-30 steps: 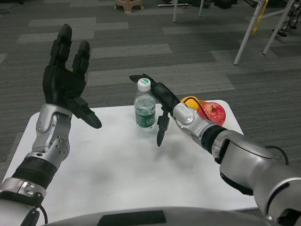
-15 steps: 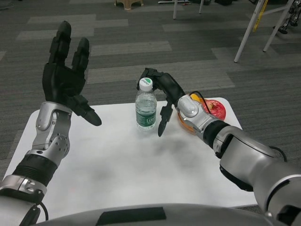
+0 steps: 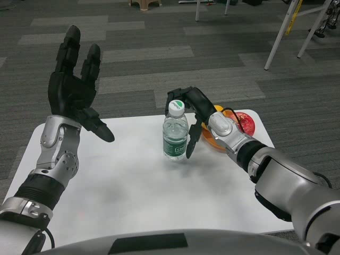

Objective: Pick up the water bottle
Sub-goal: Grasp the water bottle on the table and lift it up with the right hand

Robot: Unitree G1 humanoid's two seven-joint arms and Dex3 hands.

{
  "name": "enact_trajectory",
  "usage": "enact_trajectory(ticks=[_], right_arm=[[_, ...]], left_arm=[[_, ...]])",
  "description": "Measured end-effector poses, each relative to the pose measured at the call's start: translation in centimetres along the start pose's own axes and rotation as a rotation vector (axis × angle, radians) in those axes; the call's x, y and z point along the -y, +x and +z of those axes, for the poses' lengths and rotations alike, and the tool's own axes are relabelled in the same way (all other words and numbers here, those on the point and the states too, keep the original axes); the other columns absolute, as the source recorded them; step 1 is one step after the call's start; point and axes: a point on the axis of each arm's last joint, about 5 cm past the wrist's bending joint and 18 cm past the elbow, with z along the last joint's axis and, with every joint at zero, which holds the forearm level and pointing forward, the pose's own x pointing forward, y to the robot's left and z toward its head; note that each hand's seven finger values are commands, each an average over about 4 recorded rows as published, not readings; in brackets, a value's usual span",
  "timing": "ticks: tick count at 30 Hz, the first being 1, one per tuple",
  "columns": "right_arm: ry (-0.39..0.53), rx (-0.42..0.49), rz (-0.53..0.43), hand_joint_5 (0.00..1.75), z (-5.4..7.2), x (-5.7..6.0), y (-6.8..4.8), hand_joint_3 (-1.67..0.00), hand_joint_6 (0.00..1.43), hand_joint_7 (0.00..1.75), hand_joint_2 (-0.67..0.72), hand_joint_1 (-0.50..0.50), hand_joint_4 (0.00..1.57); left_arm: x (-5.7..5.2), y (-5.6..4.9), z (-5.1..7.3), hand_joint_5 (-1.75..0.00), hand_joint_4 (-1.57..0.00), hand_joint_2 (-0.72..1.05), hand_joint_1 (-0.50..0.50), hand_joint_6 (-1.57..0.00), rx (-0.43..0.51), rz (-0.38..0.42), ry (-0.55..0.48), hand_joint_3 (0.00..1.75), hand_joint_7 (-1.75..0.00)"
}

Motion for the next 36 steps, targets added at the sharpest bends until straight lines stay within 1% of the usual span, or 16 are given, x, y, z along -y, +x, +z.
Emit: enact_trajectory(ticks=[2,5,7,9,12,16,21,23,25,28,31,32,34,35,36], right_arm=[[0.003,0.000,0.007,1.65,-0.1,0.0,-0.1,0.00,1.20,1.12,0.47,-0.46,0.46],[0.011,0.007,0.016,1.65,-0.1,0.0,-0.3,0.00,1.20,1.12,0.47,-0.46,0.46],[0.017,0.005,0.022,1.65,-0.3,-0.1,-0.6,0.00,1.17,1.15,0.47,-0.44,0.44],[0.020,0.001,0.026,1.65,-0.4,-0.1,-0.8,0.00,1.14,1.19,0.47,-0.44,0.43],[0.026,0.005,0.035,1.65,-0.5,-0.1,-1.0,0.00,1.11,1.19,0.47,-0.46,0.41],[0.034,0.015,0.049,1.65,-0.4,-0.2,-1.2,0.00,0.98,1.26,0.47,-0.46,0.33],[0.048,0.024,0.064,1.65,-0.5,-0.2,-1.6,0.00,0.88,1.26,0.44,-0.46,0.27],[0.061,0.021,0.061,1.70,-0.7,-0.2,-1.9,0.00,0.84,1.29,0.41,-0.46,0.24],[0.072,0.016,0.054,1.75,-1.0,-0.2,-2.3,0.00,0.76,1.34,0.41,-0.46,0.22],[0.085,0.012,0.052,1.75,-1.2,-0.2,-2.8,0.00,0.66,1.40,0.41,-0.46,0.18],[0.098,0.003,0.050,1.75,-1.6,-0.4,-3.3,0.00,0.61,1.40,0.41,-0.46,0.17],[0.101,0.000,0.049,1.75,-1.7,-0.4,-3.5,0.00,0.56,1.43,0.41,-0.46,0.16],[0.105,-0.004,0.051,1.75,-1.8,-0.5,-3.6,0.00,0.40,1.54,0.41,-0.46,0.14],[0.107,-0.005,0.052,1.72,-1.8,-0.5,-3.7,0.00,0.29,1.59,0.41,-0.46,0.11],[0.108,-0.005,0.053,1.70,-1.8,-0.5,-3.7,0.00,0.21,1.61,0.41,-0.46,0.10]], left_arm=[[0.0,0.0,0.0,0.00,0.00,-0.72,-0.48,0.00,0.000,0.000,0.000,0.04,0.00],[0.0,0.0,0.0,0.00,0.00,-0.72,-0.48,0.00,0.000,0.001,0.000,0.07,0.00],[0.0,0.0,0.0,0.00,0.00,-0.72,-0.48,0.00,0.001,0.001,0.000,0.09,0.00],[0.0,0.0,0.0,0.00,0.00,-0.72,-0.48,0.00,0.001,0.001,0.000,0.09,0.00],[0.0,0.0,0.0,0.00,0.00,-0.72,-0.48,0.00,0.000,0.002,0.000,0.07,0.00],[-0.1,0.0,0.0,0.00,0.00,-0.72,-0.48,0.00,-0.001,0.004,0.000,0.09,0.00],[-0.1,0.0,0.0,0.00,0.00,-0.72,-0.48,0.00,-0.001,0.005,0.000,0.09,0.00],[-0.1,0.0,0.0,0.00,0.00,-0.72,-0.48,0.00,-0.001,0.006,0.000,0.09,0.00],[-0.1,0.0,0.0,0.00,0.00,-0.72,-0.48,0.00,0.000,0.006,0.000,0.09,0.00],[-0.1,0.0,0.0,0.00,0.00,-0.72,-0.48,0.00,0.001,0.007,0.000,0.09,-0.02],[-0.1,0.0,0.0,0.00,0.00,-0.72,-0.48,0.00,0.002,0.007,0.001,0.09,0.00],[-0.1,0.0,0.0,0.00,0.00,-0.72,-0.48,0.00,0.002,0.007,0.001,0.09,0.00],[-0.1,0.0,0.0,0.00,0.00,-0.72,-0.48,0.00,0.002,0.007,0.001,0.09,0.00],[-0.1,0.0,0.0,0.00,0.00,-0.72,-0.48,0.00,0.002,0.007,0.001,0.09,0.00],[-0.1,0.0,0.0,0.00,0.00,-0.72,-0.48,0.00,0.002,0.007,0.001,0.09,0.00]])
